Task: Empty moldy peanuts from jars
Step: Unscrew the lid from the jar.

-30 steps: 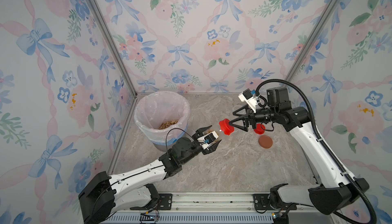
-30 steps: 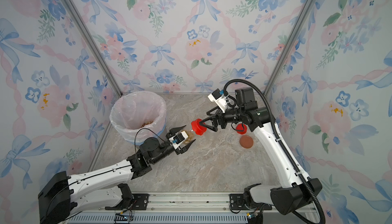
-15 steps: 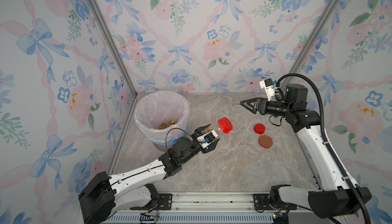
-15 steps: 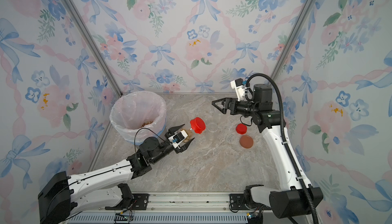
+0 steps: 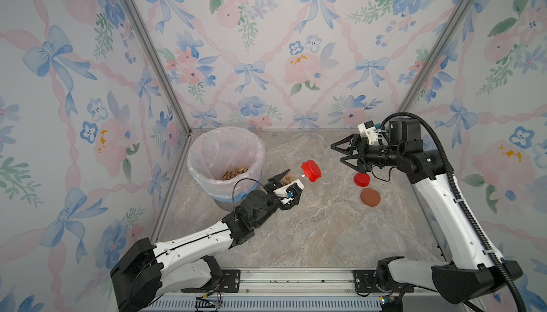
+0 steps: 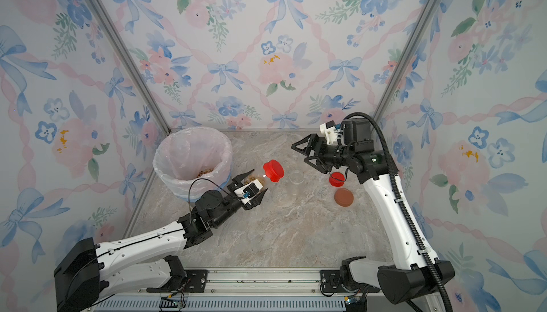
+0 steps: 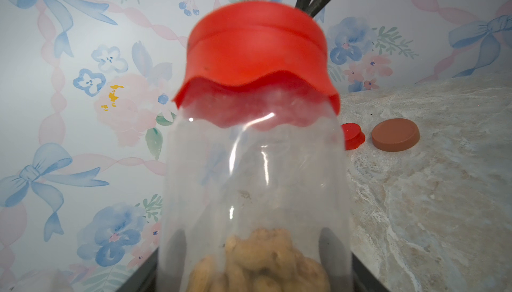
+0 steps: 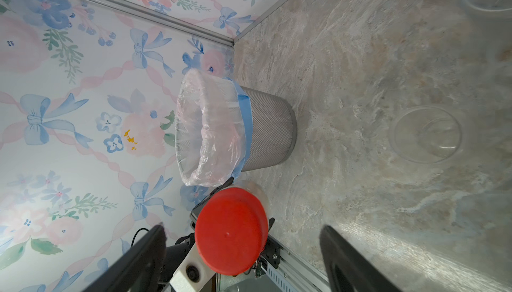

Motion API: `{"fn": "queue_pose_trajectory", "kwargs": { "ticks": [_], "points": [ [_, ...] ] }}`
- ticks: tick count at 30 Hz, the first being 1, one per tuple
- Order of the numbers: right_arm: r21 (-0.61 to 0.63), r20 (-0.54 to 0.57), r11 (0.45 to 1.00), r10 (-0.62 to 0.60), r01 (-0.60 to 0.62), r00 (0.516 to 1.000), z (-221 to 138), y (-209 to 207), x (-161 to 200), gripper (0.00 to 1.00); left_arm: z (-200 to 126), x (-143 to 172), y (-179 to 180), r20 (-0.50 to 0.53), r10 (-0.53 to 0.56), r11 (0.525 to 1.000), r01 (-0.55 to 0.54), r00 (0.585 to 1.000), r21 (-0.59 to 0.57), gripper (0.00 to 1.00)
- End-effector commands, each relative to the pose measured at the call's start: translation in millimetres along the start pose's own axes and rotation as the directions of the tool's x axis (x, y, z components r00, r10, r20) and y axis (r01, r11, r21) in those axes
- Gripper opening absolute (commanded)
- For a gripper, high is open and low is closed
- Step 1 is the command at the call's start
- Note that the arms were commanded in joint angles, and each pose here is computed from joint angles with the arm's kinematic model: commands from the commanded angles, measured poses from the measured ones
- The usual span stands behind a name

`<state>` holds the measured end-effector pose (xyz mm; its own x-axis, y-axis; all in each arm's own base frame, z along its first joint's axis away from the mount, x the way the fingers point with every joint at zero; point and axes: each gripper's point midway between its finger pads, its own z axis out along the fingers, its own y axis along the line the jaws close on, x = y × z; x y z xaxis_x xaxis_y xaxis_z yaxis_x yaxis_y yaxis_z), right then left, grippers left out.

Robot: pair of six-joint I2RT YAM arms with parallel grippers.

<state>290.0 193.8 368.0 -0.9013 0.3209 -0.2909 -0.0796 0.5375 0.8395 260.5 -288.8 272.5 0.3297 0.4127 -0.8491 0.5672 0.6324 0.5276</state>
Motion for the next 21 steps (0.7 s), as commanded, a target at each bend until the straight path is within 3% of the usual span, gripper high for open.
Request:
{"fn": "queue_pose_trajectory", "kwargs": {
  "ticks": [1,8,21],
  "points": [
    [0.078,-0.060,0.995,0.059,-0.054,0.996,16,-12,14,0.89,1,-20,17,0.053,0.003,0.998,0.000,0.999,-0.056,0.20],
    [0.098,-0.174,0.995,0.035,-0.018,0.984,46,-6,42,0.90,5,-18,15,0.045,0.010,0.999,-0.008,0.999,-0.048,0.20],
    [0.108,-0.264,0.993,-0.012,0.041,0.964,63,-4,70,0.87,10,-12,14,0.017,0.047,0.997,-0.045,0.999,-0.056,0.20]
  ]
}}
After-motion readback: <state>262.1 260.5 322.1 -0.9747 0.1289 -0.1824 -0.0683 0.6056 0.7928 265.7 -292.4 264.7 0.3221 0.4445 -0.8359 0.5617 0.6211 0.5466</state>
